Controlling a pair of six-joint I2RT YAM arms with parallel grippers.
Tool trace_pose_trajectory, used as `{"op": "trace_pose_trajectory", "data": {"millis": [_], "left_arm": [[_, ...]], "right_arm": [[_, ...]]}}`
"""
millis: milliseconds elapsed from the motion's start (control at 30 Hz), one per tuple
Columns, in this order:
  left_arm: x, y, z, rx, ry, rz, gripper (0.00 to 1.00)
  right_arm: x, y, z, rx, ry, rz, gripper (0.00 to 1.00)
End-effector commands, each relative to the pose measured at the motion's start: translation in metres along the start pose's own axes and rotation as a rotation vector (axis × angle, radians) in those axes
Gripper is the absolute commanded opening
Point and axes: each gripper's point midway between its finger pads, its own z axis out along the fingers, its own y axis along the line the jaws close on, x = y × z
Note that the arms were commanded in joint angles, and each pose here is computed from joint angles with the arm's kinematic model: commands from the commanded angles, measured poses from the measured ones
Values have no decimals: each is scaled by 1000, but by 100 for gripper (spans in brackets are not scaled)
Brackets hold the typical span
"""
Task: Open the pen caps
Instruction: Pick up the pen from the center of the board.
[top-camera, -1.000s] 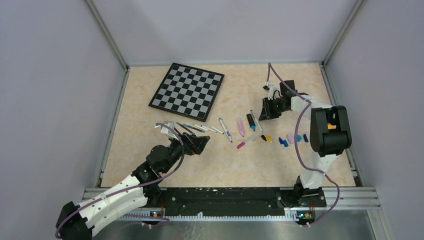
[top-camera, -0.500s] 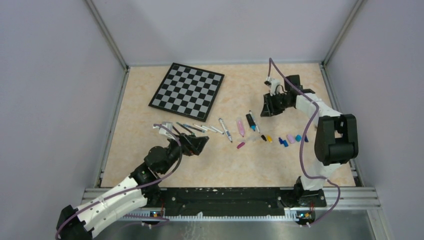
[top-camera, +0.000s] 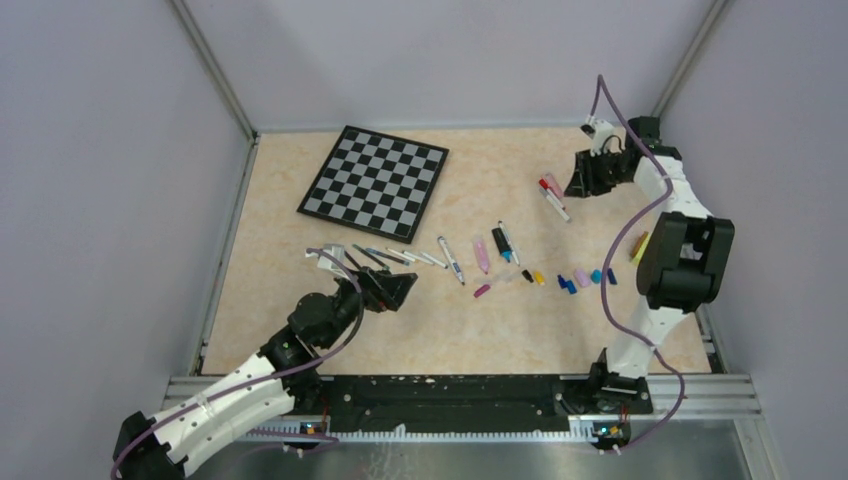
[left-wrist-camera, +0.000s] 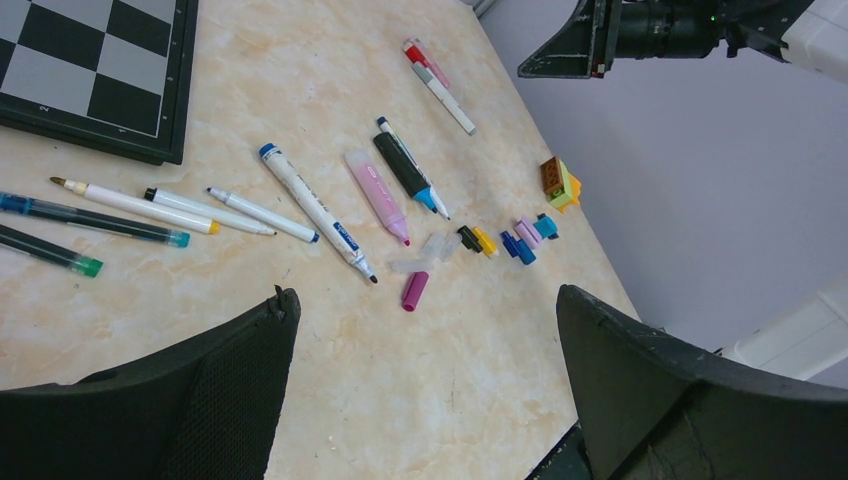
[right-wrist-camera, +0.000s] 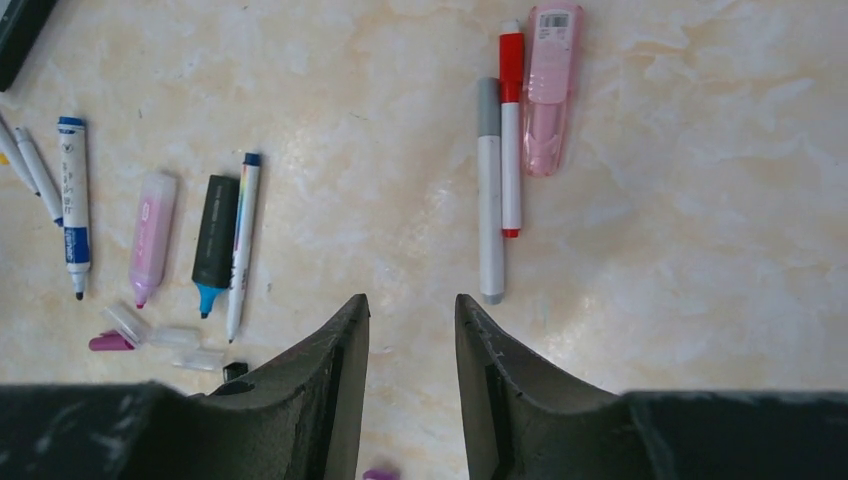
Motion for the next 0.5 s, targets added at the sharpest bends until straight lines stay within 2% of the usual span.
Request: {"op": "trace_pose_trajectory", "data": {"millis": [0, 467], "left_arm": [[-21, -13, 1, 26, -61, -3, 99], [-17, -9, 4, 11, -50, 3, 99]], "right_arm": [[2, -10, 9, -24, 59, -12, 36], [28, -40, 42, 47, 190, 9, 29]]}}
